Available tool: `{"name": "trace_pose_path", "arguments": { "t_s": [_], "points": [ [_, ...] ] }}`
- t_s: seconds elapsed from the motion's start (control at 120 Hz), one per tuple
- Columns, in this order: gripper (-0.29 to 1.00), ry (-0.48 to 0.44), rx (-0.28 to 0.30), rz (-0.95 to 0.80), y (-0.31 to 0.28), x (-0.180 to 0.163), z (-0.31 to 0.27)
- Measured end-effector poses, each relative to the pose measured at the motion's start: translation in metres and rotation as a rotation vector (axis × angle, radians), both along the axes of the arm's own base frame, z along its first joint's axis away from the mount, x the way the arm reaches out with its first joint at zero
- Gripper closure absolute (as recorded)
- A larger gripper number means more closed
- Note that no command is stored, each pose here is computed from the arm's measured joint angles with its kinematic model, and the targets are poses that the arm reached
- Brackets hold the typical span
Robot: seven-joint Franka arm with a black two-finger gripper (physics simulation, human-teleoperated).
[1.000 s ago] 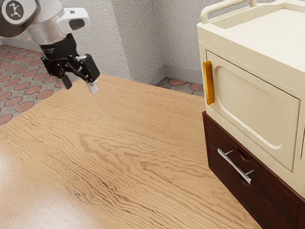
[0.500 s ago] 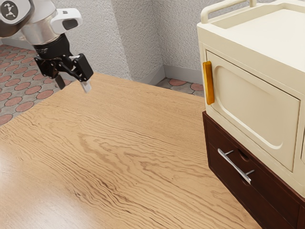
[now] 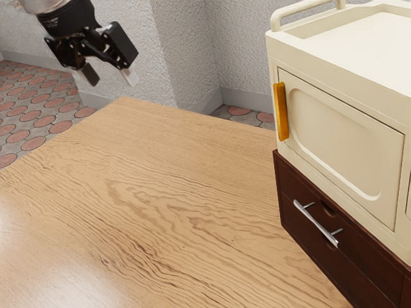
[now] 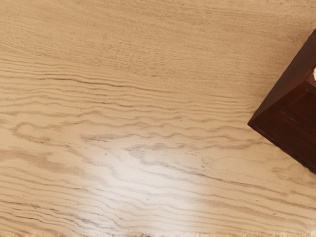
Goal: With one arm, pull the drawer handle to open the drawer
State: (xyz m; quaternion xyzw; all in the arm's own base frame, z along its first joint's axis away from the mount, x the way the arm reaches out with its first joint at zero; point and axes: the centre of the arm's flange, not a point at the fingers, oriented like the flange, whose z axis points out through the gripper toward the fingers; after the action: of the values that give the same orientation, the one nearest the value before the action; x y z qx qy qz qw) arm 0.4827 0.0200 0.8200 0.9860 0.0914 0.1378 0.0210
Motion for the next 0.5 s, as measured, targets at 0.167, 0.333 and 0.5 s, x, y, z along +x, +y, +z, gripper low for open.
{"name": "trace_pose_path", "arguments": {
  "t_s": [0.167, 0.333, 0.5],
  "points": [
    [0.03, 0.020, -0.090, 0.162, -0.022, -0.003, 0.000],
    [0.03, 0.046, -0.150, 0.338, -0.033, 0.000, -0.006],
    [0.03, 0.120, -0.196, 0.459, -0.045, -0.020, -0.053]
  ]
}}
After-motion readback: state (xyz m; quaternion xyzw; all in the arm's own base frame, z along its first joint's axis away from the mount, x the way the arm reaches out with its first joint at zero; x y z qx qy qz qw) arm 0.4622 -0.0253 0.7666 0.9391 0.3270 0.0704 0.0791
